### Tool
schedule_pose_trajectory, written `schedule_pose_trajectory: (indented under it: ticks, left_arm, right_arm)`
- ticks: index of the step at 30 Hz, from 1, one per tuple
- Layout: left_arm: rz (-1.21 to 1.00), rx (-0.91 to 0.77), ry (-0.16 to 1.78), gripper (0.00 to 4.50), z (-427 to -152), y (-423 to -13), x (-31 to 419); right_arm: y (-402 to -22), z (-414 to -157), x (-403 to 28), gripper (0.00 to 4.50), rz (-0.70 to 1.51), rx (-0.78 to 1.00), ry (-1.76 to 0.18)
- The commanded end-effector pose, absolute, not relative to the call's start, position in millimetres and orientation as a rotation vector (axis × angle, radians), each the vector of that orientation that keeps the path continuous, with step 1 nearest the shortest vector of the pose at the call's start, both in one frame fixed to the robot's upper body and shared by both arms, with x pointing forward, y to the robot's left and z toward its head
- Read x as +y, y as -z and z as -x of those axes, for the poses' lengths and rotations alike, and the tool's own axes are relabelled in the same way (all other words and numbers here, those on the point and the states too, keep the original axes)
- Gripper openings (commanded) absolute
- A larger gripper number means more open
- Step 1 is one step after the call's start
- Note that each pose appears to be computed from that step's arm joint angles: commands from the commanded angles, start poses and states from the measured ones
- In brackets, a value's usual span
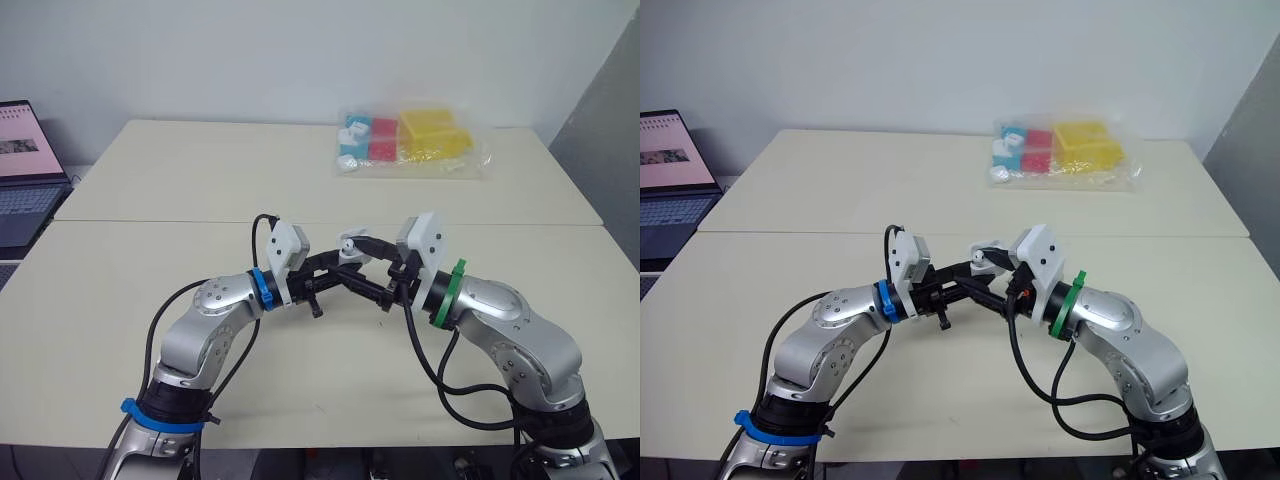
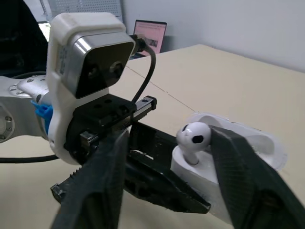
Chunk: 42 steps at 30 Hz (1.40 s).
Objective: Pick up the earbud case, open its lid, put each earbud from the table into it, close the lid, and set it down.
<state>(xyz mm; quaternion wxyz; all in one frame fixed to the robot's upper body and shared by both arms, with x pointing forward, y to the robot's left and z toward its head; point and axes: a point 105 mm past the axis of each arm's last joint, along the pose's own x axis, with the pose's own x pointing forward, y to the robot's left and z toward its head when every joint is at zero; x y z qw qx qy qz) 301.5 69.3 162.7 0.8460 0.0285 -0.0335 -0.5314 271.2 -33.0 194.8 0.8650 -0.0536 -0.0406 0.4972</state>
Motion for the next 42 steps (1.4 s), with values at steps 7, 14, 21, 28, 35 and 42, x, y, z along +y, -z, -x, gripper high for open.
schedule_pose_trajectory:
  ticks: [7, 14, 21, 28, 35, 42]
  left_arm:
    - [-0.07, -0.161, 1.138, 0.8, -295.9, -183.2, 70.1]
    - [-0.071, -0.153, 1.14, 0.8, -295.5, -180.4, 70.9]
    - [-0.077, -0.146, 1.166, 0.8, -292.5, -178.9, 70.1]
    - [-0.112, -0.134, 1.27, 0.8, -281.7, -175.7, 64.7]
    - [-0.127, -0.143, 1.341, 0.8, -274.1, -175.6, 55.6]
    - [-0.136, -0.148, 1.38, 0.8, -271.1, -175.1, 50.4]
  right_arm:
    - [-210.9, -269.1, -48.6, 3.46, 0.15, -0.127, -0.998]
    - [-230.3, -262.1, -55.6, 3.46, 0.152, -0.16, -1.026]
    - [-249.0, -262.3, -72.2, 3.46, 0.184, -0.152, -1.037]
    - [-270.6, -298.7, -92.1, 1.84, 0.286, -0.076, -1.0]
    - [-253.0, -322.1, -89.5, 0.0, 0.406, 0.086, -1.084]
    - [-230.3, -313.8, -81.9, 0.0, 0.438, 0.226, -1.27]
